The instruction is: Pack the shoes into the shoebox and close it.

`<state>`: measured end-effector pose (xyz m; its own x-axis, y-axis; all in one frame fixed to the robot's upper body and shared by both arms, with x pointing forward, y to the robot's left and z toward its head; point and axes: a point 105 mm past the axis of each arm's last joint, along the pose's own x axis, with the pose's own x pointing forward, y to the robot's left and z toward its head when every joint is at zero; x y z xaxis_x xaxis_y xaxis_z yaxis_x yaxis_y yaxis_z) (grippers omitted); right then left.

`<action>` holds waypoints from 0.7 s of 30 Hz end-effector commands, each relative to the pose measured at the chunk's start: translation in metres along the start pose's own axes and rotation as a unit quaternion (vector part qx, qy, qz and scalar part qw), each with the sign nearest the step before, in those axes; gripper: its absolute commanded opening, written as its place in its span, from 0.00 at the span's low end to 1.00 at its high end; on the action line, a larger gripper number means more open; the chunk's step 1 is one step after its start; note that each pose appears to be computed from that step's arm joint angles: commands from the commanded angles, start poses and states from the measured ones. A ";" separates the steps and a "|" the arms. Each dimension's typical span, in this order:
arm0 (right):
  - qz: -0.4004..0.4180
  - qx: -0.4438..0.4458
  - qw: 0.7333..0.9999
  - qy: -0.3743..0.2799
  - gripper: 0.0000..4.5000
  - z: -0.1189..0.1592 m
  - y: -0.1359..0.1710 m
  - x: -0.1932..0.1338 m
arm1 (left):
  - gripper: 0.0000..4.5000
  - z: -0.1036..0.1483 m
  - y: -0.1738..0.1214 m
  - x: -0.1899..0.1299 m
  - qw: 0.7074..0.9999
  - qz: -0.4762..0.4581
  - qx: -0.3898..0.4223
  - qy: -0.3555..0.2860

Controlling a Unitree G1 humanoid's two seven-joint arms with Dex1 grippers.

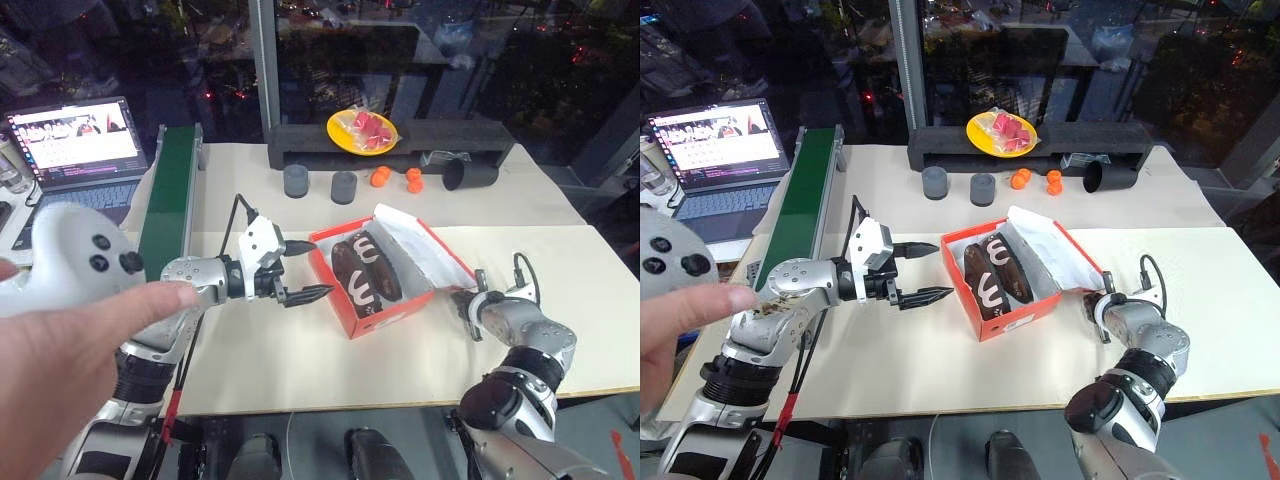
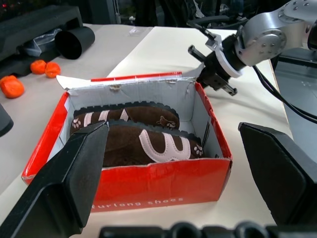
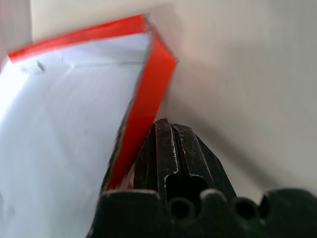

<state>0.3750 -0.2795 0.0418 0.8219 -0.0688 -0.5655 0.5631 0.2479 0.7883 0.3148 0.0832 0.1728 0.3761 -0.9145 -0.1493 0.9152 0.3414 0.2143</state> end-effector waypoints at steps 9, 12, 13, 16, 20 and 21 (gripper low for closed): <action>0.277 0.049 0.955 -0.096 0.01 0.032 0.096 -0.041 | 1.00 0.012 0.008 0.000 1.000 -0.006 0.028 0.004; 0.379 -0.023 0.918 -0.117 0.01 0.025 0.134 -0.081 | 1.00 0.013 0.009 0.001 1.000 -0.007 0.028 0.004; 0.400 -0.043 0.908 -0.115 0.01 0.020 0.142 -0.091 | 1.00 0.013 0.010 0.001 1.000 -0.007 0.028 0.004; 0.433 -0.176 0.879 -0.097 0.01 -0.010 0.160 -0.117 | 1.00 0.014 0.010 0.001 1.000 -0.007 0.030 0.005; 0.453 -0.376 0.807 -0.050 0.01 -0.057 0.164 -0.145 | 1.00 0.016 0.010 0.001 0.999 -0.009 0.031 0.004; 0.450 -0.397 0.799 -0.044 0.01 -0.061 0.161 -0.146 | 1.00 0.016 0.010 0.001 0.999 -0.009 0.031 0.003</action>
<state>0.3513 -0.1877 0.2254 0.9220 0.3429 0.1800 -0.3835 0.7434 0.5479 0.3235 0.0854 0.1759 0.3708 -0.9091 -0.1898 0.9165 0.3252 0.2329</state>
